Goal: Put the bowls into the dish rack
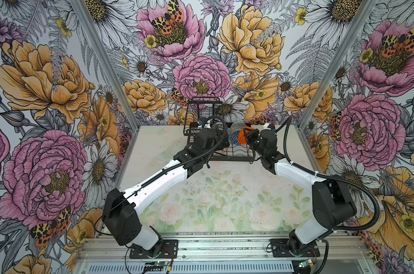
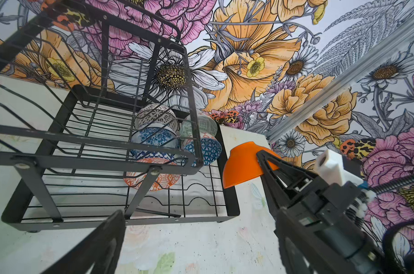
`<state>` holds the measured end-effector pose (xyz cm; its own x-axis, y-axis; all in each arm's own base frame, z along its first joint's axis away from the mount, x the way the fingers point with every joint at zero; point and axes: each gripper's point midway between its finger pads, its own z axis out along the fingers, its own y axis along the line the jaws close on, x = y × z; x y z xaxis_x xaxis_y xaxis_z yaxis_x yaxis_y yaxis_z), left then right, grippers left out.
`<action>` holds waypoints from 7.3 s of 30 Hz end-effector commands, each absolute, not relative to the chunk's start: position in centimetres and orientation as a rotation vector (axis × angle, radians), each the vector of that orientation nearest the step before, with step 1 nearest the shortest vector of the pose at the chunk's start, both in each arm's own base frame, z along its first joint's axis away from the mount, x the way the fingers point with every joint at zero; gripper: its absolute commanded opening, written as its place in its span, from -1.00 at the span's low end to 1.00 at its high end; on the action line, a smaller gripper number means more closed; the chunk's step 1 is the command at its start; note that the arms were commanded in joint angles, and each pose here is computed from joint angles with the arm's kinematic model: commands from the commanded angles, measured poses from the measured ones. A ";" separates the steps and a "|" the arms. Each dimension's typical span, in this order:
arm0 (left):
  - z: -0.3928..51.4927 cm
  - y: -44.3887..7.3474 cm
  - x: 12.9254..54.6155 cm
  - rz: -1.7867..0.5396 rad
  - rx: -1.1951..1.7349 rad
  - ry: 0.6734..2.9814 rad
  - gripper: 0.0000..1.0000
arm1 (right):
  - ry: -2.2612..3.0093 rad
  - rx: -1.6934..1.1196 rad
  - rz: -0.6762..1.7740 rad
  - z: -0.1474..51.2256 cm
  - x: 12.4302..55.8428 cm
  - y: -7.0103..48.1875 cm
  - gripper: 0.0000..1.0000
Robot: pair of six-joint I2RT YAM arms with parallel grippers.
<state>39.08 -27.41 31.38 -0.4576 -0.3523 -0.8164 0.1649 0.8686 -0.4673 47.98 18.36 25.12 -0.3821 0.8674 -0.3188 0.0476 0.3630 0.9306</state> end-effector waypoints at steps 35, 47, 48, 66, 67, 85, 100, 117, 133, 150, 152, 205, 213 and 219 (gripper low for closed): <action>28.6 -31.2 38.9 -0.748 0.010 2.142 0.97 | 1.719 0.869 1.173 18.5 54.2 19.7 -1.00; 28.3 -30.6 39.1 -0.707 0.018 2.157 0.97 | 1.702 0.933 1.193 15.8 55.3 19.4 -1.00; 28.3 -30.6 39.1 -0.707 0.021 2.158 0.97 | 1.703 0.934 1.193 15.6 55.4 19.3 -1.00; 27.8 -30.2 39.9 -0.694 -0.007 2.167 0.97 | 1.744 0.967 1.188 13.6 55.6 19.6 -1.00; 27.9 -30.2 39.8 -0.695 -0.006 2.167 0.97 | 1.746 0.973 1.185 13.4 55.5 19.6 -1.00; 27.4 -30.0 39.0 -0.707 -0.017 2.180 0.97 | 1.810 1.179 1.098 9.2 51.9 19.9 -1.00; 27.5 -29.7 38.2 -0.699 -0.017 2.179 0.97 | 1.923 1.322 0.974 6.7 49.8 19.9 -1.00; 27.7 -29.5 37.9 -0.690 -0.020 2.173 0.97 | 1.918 1.293 1.003 8.0 50.6 20.2 -0.61; 27.9 -30.0 38.2 -0.685 -0.014 2.168 0.97 | 1.895 1.236 1.028 10.4 51.6 19.6 -0.26; 27.9 -31.3 38.7 -0.698 0.006 2.170 0.97 | 1.882 1.163 1.065 13.3 51.9 19.2 -0.06; 27.9 -31.5 38.7 -0.700 0.009 2.171 0.97 | 1.882 1.150 1.066 13.7 52.0 19.1 -0.05; 30.0 -7.4 41.5 -0.125 -0.300 1.978 0.97 | 1.929 0.822 0.578 22.8 46.0 6.6 0.99; 24.8 2.4 39.4 0.174 -0.408 1.858 0.97 | 1.986 0.677 0.238 20.9 42.1 1.8 0.99; 18.9 6.8 38.1 0.327 -0.450 1.858 0.97 | 1.968 0.704 -0.119 18.8 39.2 -3.1 0.99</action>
